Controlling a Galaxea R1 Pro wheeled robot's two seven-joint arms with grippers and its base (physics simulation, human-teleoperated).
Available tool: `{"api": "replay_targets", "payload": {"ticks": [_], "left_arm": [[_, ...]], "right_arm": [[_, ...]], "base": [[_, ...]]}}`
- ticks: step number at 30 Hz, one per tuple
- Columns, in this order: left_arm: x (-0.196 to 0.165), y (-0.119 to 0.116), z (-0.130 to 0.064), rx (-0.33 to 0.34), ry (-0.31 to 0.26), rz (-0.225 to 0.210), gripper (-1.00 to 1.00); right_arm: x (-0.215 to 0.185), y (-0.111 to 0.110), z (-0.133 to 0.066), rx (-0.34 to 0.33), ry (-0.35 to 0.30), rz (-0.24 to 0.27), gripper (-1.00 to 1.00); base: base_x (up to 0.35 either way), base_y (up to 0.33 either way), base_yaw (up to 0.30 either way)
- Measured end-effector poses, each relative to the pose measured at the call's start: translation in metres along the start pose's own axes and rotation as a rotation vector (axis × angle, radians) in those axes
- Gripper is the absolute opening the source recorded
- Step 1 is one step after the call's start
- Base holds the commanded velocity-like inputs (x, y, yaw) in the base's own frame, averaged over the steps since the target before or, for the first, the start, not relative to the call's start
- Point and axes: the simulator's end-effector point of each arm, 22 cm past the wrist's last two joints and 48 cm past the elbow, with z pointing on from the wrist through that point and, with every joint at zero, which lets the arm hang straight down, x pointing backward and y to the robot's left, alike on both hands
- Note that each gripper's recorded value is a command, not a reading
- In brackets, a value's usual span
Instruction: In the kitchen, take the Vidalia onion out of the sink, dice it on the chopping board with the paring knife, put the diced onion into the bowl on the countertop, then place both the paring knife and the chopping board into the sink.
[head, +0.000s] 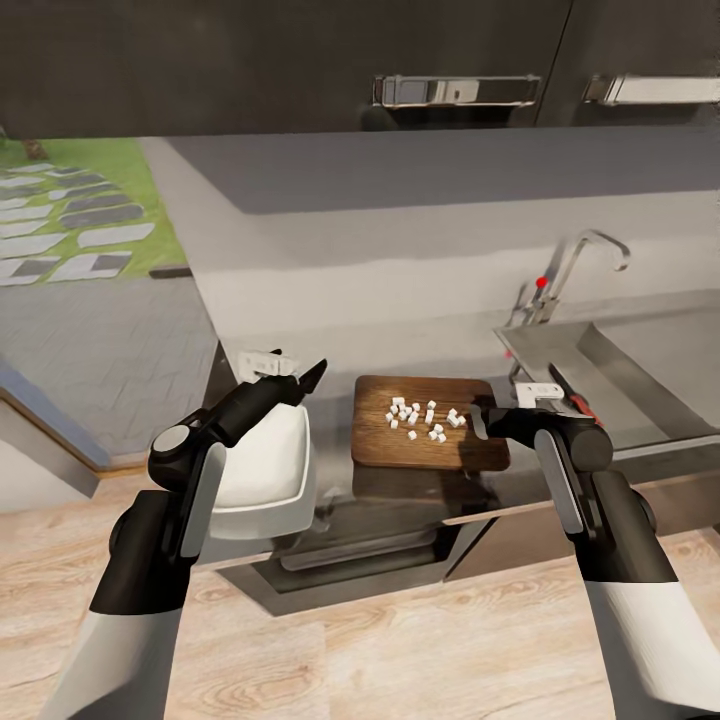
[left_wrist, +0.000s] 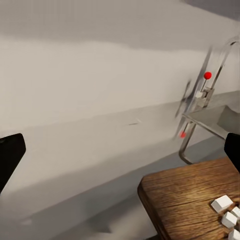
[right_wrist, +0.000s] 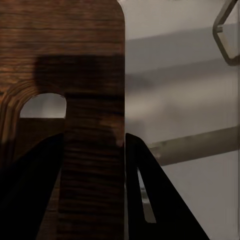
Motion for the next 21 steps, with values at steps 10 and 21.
{"api": "replay_targets", "payload": {"ticks": [10, 21], "left_arm": [[-0.010, -0.005, -0.002, 0.007, -0.013, 0.009, 1.00], [-0.021, -0.009, -0.005, 0.009, -0.028, 0.017, 1.00]], "right_arm": [[-0.008, 0.000, -0.007, -0.001, -0.016, 0.000, -1.00], [-0.016, 0.000, -0.015, -0.001, -0.033, 0.001, -1.00]], "base": [[0.000, 0.000, 0.000], [0.000, 0.000, 0.000]]}}
